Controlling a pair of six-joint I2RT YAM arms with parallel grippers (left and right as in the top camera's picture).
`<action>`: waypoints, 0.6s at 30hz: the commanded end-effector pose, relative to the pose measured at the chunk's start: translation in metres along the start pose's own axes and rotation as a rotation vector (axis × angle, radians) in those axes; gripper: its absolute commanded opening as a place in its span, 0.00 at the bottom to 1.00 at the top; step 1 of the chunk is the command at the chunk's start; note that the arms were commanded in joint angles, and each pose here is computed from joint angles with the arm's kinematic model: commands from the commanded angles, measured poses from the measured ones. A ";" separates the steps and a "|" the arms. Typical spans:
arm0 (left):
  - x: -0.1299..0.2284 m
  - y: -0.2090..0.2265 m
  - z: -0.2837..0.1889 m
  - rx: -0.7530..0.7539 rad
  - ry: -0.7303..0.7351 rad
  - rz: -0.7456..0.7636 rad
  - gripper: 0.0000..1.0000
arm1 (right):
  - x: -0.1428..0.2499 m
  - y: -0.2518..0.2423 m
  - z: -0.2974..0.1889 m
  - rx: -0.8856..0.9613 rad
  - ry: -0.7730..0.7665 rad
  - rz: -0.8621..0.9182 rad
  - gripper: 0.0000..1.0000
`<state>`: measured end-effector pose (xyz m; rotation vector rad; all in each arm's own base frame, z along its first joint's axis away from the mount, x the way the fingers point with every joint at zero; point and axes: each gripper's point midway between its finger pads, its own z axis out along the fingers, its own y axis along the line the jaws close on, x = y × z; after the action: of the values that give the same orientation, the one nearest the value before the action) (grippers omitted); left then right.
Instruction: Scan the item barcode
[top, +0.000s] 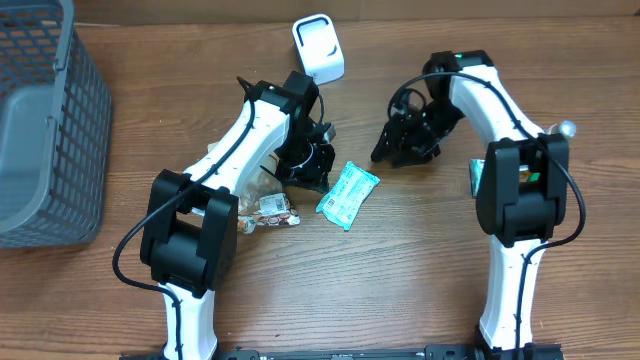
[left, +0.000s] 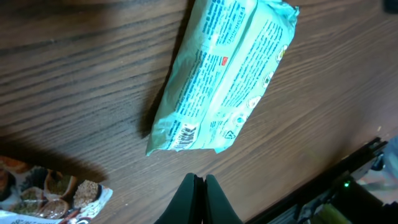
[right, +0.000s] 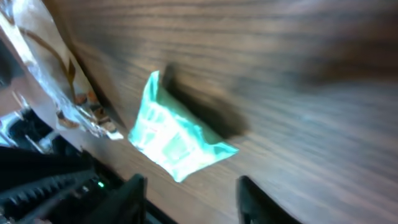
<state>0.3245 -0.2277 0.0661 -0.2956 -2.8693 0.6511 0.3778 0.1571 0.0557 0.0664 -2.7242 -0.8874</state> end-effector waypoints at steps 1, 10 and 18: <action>0.000 0.002 0.006 -0.003 0.011 0.054 0.04 | 0.003 0.018 -0.005 -0.014 -0.013 -0.049 0.30; 0.003 0.000 0.017 0.043 0.019 0.053 0.04 | 0.022 0.020 -0.002 -0.010 0.059 -0.006 0.11; -0.009 0.018 0.032 -0.012 -0.042 -0.010 0.04 | 0.041 0.010 0.023 -0.001 0.140 0.114 0.04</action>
<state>0.3273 -0.2324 0.0392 -0.3376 -2.8972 0.7102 0.3437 0.1654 0.0501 0.0030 -2.5974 -0.8192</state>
